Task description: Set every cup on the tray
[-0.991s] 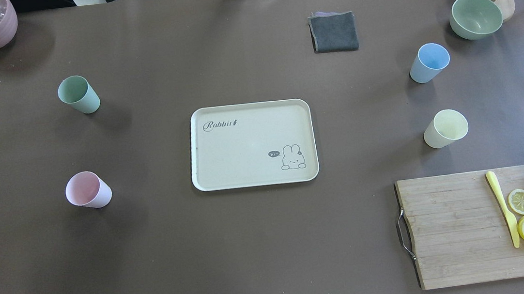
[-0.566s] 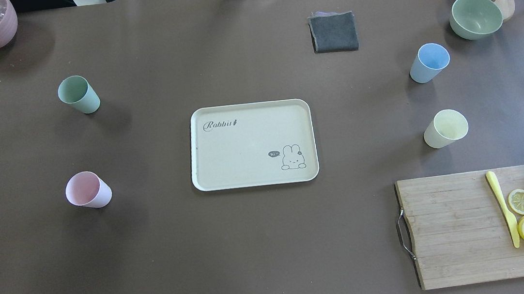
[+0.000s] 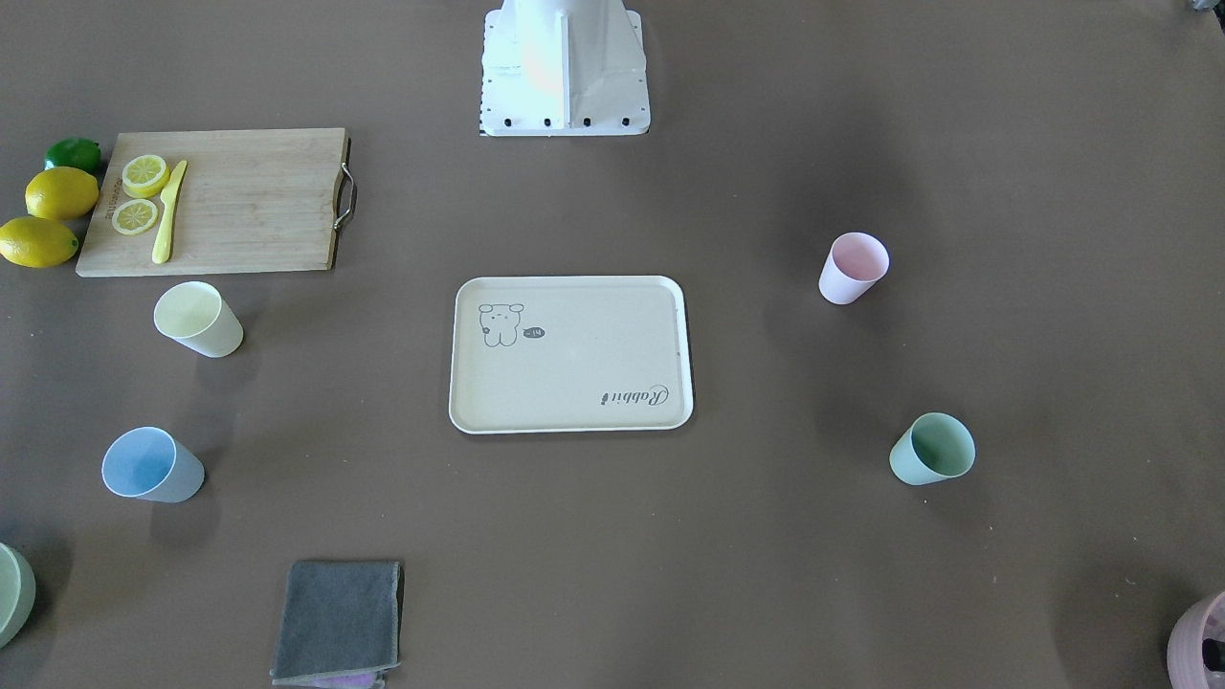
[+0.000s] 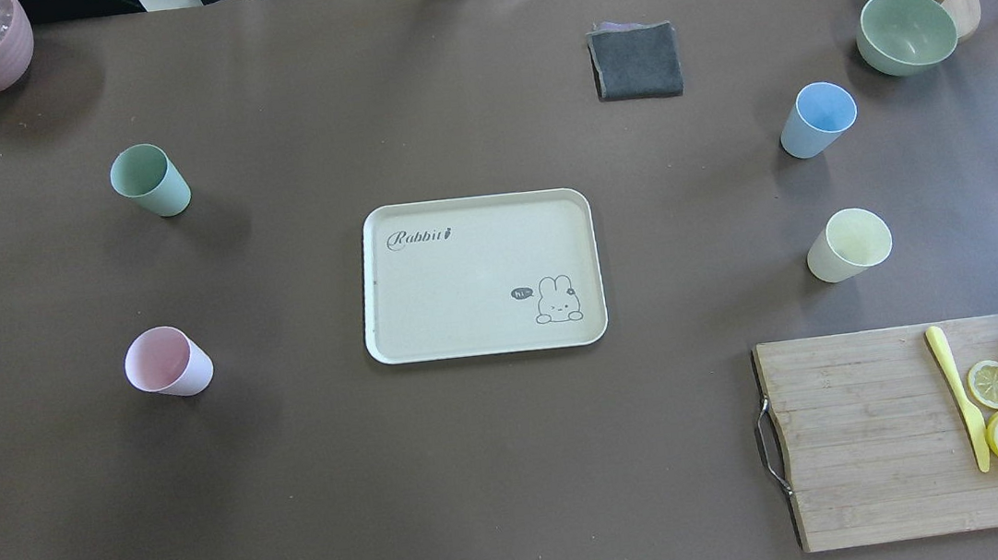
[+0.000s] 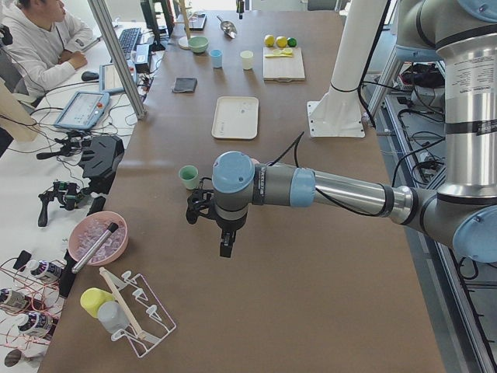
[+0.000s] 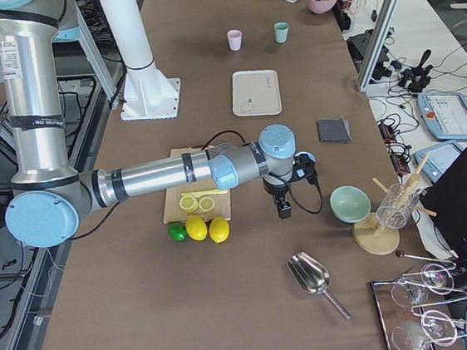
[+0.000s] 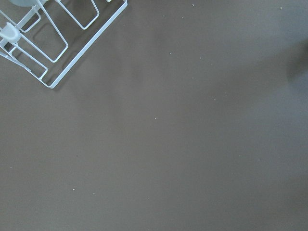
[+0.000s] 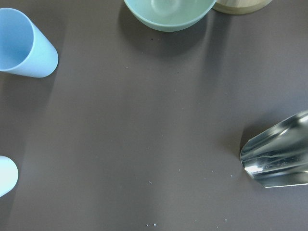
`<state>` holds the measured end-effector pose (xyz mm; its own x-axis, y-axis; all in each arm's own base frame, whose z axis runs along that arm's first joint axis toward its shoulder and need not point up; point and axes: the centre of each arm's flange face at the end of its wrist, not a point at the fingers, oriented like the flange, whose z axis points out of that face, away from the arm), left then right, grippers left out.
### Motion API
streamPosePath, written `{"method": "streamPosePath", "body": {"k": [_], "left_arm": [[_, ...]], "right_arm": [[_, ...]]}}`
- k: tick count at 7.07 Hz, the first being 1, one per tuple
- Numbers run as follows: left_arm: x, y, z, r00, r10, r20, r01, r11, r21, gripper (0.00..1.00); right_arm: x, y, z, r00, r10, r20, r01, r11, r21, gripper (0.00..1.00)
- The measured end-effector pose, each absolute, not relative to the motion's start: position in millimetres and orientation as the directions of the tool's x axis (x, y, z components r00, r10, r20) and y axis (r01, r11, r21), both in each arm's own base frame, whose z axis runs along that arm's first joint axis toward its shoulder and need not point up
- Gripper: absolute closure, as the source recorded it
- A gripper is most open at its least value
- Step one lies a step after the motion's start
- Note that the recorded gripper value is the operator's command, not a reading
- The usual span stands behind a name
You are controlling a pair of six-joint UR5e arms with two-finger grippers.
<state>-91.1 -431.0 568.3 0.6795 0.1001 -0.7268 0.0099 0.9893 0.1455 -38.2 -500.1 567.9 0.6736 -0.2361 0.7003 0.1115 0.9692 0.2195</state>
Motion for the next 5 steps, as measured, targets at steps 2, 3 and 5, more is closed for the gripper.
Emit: {"method": "streamPosePath", "body": {"k": [2, 3, 5], "left_arm": [[-88, -431, 557, 0.678, 0.049, -0.734, 0.058, 0.991, 0.12, 0.02], [-84, -429, 550, 0.675, 0.027, -0.737, 0.088, 0.989, 0.117, 0.02], [-65, -428, 544, 0.667, -0.002, -0.745, 0.123, 0.986, 0.108, 0.02]], "right_arm": [[-92, -496, 552, 0.647, -0.189, 0.739, 0.068, 0.979, 0.19, 0.21], [-122, -491, 543, 0.624, -0.17, 0.762, 0.051, 0.983, 0.178, 0.21], [-180, -475, 526, 0.586, -0.143, 0.798, 0.05, 0.989, 0.141, 0.21]]}}
